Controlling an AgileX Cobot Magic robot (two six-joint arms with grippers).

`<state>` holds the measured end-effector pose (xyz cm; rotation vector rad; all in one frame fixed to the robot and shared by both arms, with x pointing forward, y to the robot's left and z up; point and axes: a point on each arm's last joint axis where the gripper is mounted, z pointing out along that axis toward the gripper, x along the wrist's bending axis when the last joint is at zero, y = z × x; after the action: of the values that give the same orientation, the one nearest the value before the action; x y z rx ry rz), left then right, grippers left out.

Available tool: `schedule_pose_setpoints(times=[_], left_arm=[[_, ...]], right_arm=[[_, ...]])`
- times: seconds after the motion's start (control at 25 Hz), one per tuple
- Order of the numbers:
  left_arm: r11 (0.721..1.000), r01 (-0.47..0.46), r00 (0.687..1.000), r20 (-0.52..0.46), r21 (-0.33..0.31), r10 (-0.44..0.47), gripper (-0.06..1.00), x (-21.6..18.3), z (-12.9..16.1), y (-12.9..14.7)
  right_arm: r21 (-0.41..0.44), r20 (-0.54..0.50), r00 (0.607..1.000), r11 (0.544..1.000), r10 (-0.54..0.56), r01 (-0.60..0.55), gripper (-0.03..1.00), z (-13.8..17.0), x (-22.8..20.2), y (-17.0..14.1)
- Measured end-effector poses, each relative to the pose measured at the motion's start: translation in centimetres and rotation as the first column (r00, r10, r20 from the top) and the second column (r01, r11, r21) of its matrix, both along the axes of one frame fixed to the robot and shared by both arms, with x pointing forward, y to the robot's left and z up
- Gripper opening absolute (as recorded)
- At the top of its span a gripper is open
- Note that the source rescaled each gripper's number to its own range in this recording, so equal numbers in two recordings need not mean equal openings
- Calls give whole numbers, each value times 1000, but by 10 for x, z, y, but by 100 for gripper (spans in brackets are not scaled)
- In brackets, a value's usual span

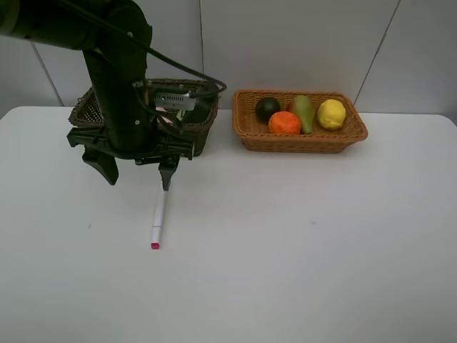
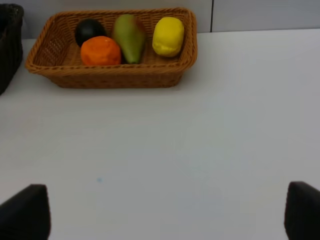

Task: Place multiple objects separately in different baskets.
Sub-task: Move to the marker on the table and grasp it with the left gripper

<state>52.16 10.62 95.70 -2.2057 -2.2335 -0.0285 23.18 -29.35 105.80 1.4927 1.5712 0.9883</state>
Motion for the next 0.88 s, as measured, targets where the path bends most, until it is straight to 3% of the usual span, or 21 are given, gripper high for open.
schedule_pose_setpoints(times=[0.52,0.88], left_arm=[[1000,-16,1000,5,-13,16,100,8,-49,-6],[998,-4,998,67,-57,8,100,19,-67,-8]], right_arm=[[2,1,1000,1000,2,-2,98,0,0,0],[2,2,1000,1000,2,-2,98,0,0,0]])
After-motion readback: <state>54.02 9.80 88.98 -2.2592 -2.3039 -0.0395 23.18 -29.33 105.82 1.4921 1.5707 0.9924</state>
